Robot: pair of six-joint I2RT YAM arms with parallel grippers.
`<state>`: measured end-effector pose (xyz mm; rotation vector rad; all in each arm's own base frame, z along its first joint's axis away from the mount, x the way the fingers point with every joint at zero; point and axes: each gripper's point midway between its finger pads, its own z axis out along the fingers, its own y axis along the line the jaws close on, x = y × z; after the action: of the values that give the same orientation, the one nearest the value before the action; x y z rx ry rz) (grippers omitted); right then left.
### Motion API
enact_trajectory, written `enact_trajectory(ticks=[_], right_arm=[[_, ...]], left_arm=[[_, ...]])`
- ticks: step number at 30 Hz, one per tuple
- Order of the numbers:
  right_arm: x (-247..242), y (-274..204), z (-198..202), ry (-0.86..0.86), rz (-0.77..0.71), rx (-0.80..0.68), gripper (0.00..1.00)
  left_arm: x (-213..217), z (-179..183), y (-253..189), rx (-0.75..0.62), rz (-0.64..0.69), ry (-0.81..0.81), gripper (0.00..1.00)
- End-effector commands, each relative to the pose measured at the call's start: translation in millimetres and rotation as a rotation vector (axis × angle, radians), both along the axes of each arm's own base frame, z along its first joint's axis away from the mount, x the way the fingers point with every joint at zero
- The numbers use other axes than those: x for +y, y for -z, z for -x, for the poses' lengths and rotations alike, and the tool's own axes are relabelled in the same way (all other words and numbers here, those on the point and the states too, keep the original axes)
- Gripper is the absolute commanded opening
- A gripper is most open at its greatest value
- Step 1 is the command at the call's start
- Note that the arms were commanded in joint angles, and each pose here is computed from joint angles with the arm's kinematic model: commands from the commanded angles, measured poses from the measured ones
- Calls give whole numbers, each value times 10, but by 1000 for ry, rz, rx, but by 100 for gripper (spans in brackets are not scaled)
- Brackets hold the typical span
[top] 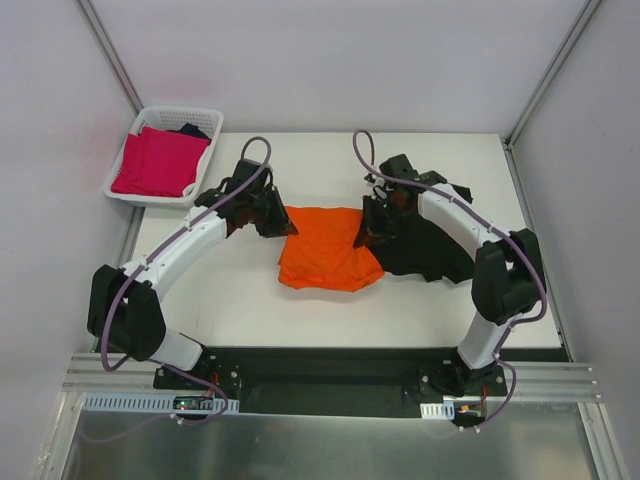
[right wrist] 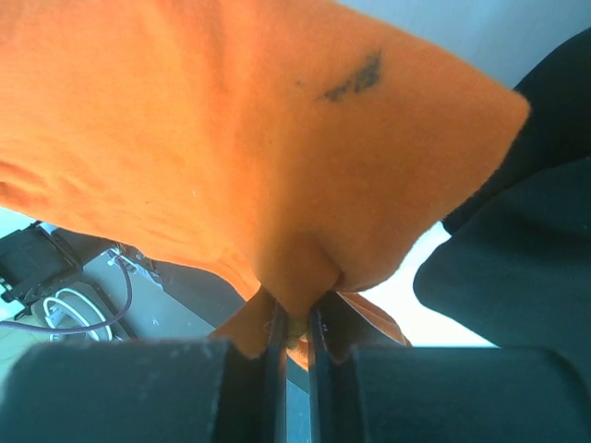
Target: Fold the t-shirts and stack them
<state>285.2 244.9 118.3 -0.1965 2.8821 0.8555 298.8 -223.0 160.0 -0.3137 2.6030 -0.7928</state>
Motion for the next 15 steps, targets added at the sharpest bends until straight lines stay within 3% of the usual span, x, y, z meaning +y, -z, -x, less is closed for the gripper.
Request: enact_trajectory(ticks=[1, 15], right_arm=[[-48, -409, -75, 2, -14, -98, 1], [-442, -764, -75, 69, 52, -169, 1]], left_arm=[[-37, -28, -237, -56, -9, 15, 0], [-332, 12, -494, -99, -19, 69, 2]])
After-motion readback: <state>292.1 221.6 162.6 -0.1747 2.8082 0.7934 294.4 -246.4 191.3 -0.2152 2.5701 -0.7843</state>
